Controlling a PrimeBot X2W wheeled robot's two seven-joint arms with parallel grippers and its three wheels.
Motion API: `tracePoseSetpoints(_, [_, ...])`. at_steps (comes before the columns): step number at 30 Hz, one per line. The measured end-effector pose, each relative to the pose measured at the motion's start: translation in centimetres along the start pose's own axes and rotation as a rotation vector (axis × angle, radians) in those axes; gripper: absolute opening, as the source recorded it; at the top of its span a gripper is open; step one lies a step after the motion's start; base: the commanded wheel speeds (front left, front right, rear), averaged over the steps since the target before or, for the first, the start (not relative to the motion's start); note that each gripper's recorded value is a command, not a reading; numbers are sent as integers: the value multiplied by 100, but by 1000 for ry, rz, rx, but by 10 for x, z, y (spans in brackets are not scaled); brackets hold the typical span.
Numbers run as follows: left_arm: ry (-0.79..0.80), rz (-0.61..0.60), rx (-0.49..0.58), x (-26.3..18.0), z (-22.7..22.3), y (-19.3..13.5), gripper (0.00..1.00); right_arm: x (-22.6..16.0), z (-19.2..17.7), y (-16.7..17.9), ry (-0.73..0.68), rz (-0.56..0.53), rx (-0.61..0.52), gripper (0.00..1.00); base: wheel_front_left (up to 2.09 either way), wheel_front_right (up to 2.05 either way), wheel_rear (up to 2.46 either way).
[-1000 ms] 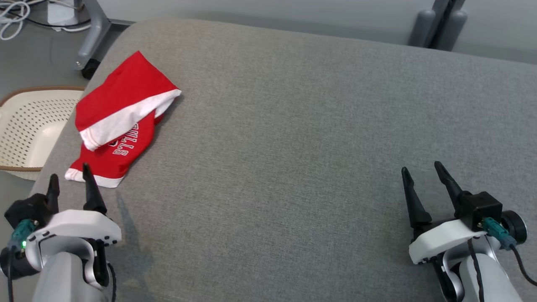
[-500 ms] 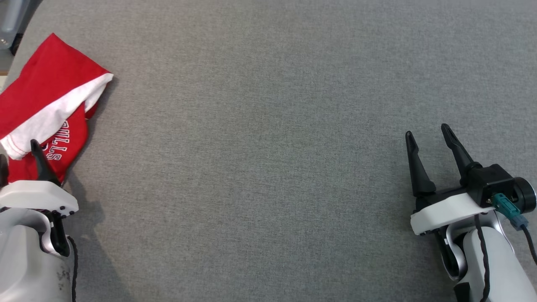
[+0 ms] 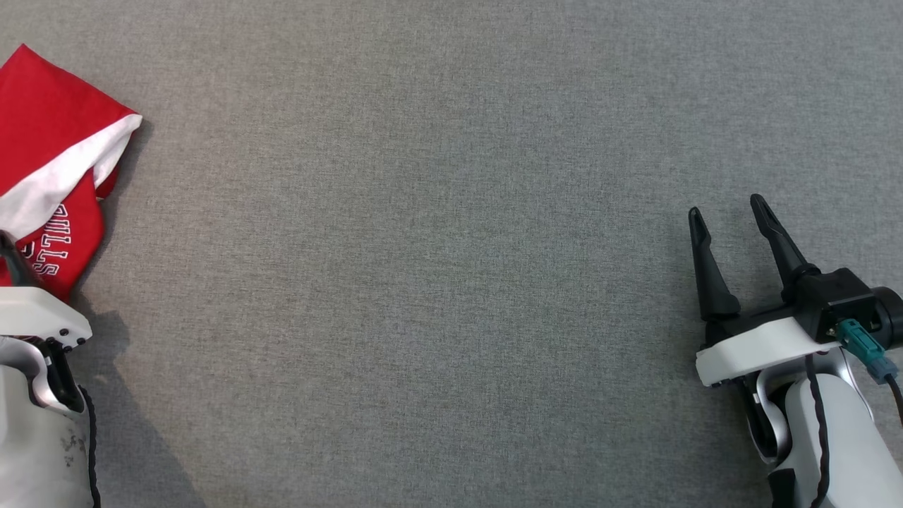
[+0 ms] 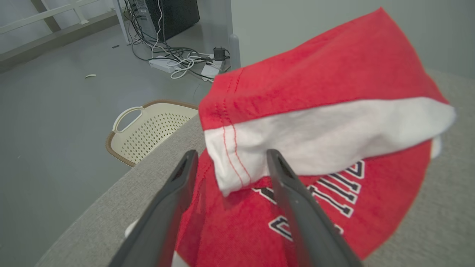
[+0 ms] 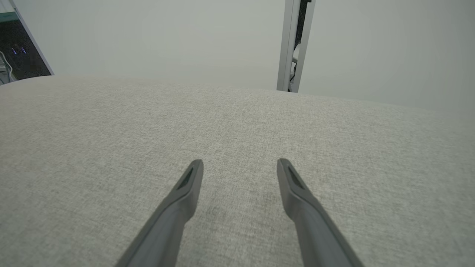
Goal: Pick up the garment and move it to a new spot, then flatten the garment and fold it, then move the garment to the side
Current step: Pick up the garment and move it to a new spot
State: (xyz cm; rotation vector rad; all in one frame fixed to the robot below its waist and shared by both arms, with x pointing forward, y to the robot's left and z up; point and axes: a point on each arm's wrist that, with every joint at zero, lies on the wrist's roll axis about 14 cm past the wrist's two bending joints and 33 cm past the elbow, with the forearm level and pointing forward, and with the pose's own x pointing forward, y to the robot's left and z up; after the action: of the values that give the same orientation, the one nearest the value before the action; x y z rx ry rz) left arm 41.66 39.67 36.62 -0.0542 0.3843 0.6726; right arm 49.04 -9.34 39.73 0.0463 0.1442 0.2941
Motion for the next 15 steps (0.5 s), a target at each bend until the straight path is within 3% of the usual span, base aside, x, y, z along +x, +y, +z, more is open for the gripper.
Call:
tracePoseSetpoints(1, [-2,-3,3,0,1,-1,0,0,0,0,0,-1,0,100,0,0,0])
tracePoseSetpoints(7, [-54,-45,20,-3,17,-7,0,-2,5,1,-5,-1,0,100,0,0,0])
tracePoseSetpoints(15, [-309,-182,67,-14,106,-33,0,-15,27,-2,-46,-22,31,100,0,0,0])
